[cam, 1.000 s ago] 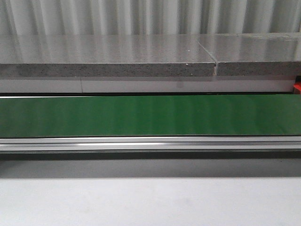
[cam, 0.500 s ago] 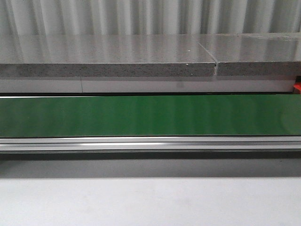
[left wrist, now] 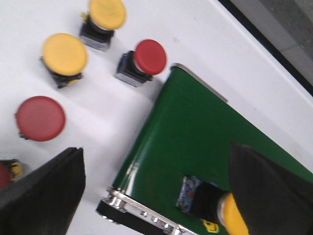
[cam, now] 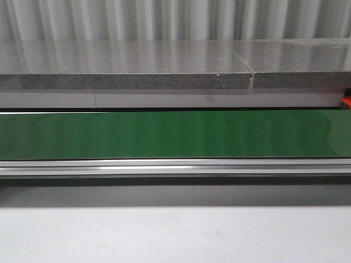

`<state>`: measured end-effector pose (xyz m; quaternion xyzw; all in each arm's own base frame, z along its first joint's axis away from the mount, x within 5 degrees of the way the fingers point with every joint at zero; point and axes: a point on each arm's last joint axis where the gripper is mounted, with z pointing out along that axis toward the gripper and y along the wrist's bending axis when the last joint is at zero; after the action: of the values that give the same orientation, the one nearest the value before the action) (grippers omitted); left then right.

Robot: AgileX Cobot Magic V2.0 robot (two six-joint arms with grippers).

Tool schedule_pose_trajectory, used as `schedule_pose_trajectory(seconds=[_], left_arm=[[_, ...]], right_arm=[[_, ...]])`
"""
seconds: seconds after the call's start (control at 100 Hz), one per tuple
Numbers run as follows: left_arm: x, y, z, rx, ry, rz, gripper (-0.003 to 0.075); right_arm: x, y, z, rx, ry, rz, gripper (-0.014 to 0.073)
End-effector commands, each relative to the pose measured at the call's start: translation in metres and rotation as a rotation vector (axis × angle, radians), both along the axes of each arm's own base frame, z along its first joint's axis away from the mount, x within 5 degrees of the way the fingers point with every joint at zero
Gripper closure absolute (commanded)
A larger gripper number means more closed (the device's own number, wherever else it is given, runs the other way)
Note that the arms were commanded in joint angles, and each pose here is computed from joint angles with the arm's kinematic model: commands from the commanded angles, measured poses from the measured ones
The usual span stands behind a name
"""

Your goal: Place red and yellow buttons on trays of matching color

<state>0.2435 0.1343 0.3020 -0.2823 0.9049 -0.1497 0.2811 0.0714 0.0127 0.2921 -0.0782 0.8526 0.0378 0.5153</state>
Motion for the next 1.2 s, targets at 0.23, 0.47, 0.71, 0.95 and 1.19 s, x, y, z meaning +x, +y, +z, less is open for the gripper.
schedule_pose_trajectory(seconds=[0.23, 0.47, 0.71, 0.95, 1.19], left_arm=[[0.009, 0.029, -0.017, 0.033, 0.082, 0.038, 0.0137], [0.027, 0.049, -0.022, 0.072, 0.146, 0.003, 0.0137], [0.037, 0.055, -0.041, 0.065, 0.218, -0.029, 0.0137], [0.050, 0.050, -0.060, 0.136, 0.285, -0.098, 0.0137], [0.058, 0.053, -0.076, 0.133, 0.298, -0.099, 0.0137]], right_arm=[[0.002, 0.000, 0.013, -0.005, -0.084, -0.002, 0.0664], [0.002, 0.000, 0.013, -0.005, -0.084, -0.002, 0.0664], [0.002, 0.000, 0.013, -0.005, -0.084, -0.002, 0.0664], [0.002, 0.000, 0.013, -0.005, -0.084, -0.002, 0.0664], [0.002, 0.000, 0.013, -0.005, -0.084, -0.002, 0.0664]])
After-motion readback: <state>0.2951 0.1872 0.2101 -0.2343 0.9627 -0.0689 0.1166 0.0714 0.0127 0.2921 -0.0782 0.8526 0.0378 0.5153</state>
